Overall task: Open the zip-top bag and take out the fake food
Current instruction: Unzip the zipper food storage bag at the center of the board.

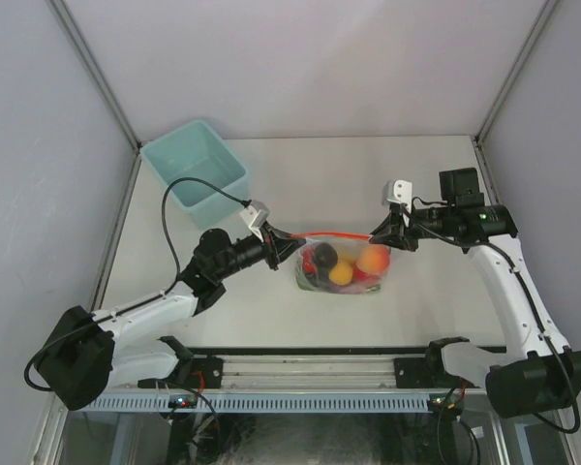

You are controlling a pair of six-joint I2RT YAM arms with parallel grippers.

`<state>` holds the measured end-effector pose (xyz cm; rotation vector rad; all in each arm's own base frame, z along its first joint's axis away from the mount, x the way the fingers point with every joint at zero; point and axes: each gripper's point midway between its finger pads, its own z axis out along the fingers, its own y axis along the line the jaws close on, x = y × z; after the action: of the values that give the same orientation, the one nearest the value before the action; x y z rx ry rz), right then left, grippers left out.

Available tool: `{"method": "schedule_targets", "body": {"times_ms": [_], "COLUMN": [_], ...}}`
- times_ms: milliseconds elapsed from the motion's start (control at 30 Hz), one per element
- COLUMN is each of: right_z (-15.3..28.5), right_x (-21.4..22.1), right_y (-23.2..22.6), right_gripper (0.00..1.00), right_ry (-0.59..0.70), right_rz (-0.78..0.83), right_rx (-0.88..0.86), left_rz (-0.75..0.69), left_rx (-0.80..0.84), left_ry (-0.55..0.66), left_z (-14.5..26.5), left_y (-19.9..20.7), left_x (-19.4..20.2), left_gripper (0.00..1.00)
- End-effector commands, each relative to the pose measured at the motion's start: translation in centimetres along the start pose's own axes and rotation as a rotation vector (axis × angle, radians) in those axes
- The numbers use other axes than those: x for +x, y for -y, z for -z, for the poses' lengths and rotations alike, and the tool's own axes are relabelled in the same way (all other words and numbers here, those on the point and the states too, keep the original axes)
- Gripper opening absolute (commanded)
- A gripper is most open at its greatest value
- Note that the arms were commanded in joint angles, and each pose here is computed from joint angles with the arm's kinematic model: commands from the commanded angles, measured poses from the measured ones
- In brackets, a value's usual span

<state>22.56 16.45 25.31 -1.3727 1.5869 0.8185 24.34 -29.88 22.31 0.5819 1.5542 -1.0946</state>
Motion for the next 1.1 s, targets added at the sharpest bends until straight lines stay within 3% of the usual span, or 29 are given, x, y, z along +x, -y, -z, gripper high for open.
{"method": "schedule_targets", "body": {"times_ms": [0, 1067], "right_z": [1.3, 3.4], "right_x": [-1.8, 0.4], "right_y": [0.4, 2.6], "right_gripper": [0.0, 0.0], "right_ry": [0.036, -0.037], "right_rz": [0.074, 0.052], "right_rx": [0.049, 0.161], "left_rz": [-0.061, -0.101], "left_rx": [-0.005, -0.077], "left_ry": [0.091, 0.065], "left_z": [-0.2, 0.5], "left_y": [0.1, -1.5], "left_x": [-4.1, -5.4], "left_gripper": [0.0, 0.0]}}
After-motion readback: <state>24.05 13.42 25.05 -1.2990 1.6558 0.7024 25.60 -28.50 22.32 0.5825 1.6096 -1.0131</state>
